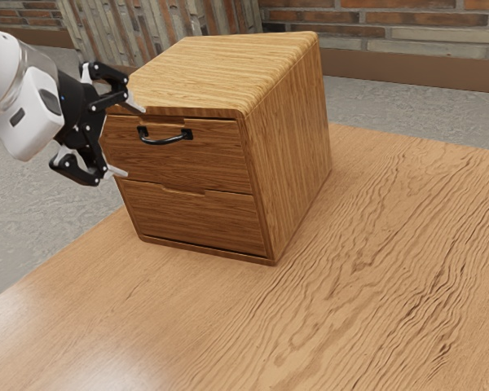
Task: Pull the drawer handle with one arm to open the drawer
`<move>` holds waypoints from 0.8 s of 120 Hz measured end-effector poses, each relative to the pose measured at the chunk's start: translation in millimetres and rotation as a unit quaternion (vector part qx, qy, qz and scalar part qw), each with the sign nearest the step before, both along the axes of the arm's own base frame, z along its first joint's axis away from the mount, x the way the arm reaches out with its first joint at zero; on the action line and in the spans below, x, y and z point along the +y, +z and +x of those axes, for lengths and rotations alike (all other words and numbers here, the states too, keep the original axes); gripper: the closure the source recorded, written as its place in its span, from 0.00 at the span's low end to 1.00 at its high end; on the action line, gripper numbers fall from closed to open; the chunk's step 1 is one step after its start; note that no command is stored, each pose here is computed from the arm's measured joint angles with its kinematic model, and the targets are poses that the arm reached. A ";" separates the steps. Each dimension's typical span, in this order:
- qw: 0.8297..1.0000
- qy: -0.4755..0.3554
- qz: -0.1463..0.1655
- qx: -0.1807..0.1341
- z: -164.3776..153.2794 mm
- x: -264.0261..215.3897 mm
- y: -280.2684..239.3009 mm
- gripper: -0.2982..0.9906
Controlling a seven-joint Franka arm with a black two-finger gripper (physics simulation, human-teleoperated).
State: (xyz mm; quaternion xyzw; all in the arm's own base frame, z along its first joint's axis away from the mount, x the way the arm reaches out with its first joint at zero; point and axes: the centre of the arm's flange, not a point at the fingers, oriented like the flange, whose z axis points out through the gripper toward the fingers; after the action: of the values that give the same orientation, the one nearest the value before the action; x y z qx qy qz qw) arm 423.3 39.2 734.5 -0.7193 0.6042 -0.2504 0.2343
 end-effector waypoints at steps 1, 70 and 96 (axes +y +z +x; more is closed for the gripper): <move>1.000 0.000 0.000 0.000 0.3 0.3 -0.4 0.23; 0.999 0.033 -0.002 0.038 89.3 55.7 -56.7 0.23; 0.998 0.046 -0.001 0.048 97.7 74.9 -68.7 0.23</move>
State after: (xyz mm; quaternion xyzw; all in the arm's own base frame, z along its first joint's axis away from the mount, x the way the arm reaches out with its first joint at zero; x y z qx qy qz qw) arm 521.0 114.1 665.8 -0.7579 0.5805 -0.2055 0.2154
